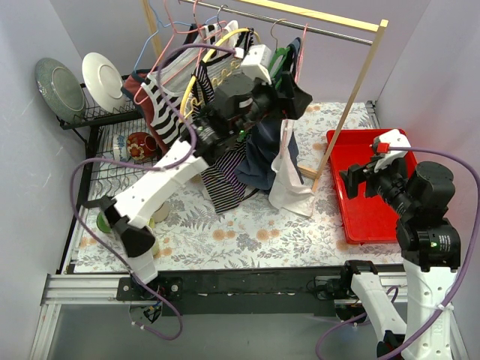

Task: Place the tank top on the hanger

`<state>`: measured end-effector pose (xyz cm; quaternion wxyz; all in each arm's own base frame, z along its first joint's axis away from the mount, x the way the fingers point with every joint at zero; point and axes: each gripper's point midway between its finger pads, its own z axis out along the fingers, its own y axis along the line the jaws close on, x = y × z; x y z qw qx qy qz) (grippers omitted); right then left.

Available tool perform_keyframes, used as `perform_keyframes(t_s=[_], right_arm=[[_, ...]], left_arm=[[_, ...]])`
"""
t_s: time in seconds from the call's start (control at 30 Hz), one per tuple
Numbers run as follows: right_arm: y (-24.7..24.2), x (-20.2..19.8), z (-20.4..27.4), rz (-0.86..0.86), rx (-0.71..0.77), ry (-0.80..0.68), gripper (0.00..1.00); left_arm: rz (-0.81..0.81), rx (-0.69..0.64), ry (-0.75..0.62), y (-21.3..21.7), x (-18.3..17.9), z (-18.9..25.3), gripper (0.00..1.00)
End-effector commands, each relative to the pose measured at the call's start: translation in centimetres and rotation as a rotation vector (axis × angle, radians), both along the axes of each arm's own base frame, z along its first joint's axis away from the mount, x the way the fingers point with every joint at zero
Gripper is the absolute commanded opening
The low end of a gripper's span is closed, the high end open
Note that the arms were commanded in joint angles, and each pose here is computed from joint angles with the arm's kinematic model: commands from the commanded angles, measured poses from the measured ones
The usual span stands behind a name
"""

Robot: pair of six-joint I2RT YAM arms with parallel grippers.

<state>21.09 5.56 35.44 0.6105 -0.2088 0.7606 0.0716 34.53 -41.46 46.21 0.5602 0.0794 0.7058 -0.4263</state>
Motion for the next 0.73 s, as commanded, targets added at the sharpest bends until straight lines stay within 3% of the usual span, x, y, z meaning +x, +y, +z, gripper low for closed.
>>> perform_keyframes(t_s=[0.0,0.1,0.37,0.7], right_arm=[[-1.2,0.7,4.3,-0.084,0.021,-0.09,0.94],[-2.0,1.0,6.5,-0.136,0.038,-0.134,0.98],[-5.6,2.3,10.1,-0.353,0.049,-0.219,0.99],[-7.4,1.8,12.7,-0.429,0.026,-0.296,0.98]], left_arm=[[-0.05,-0.086,-0.12,5.7,-5.8,7.6,0.9],[-0.076,-0.077,-0.146,8.3,-8.4,7.9,0.98],[-0.004,-0.025,-0.216,16.6,-13.4,7.2,0.98],[0.223,0.037,-0.215,27.0,-16.8,0.4,0.98]])
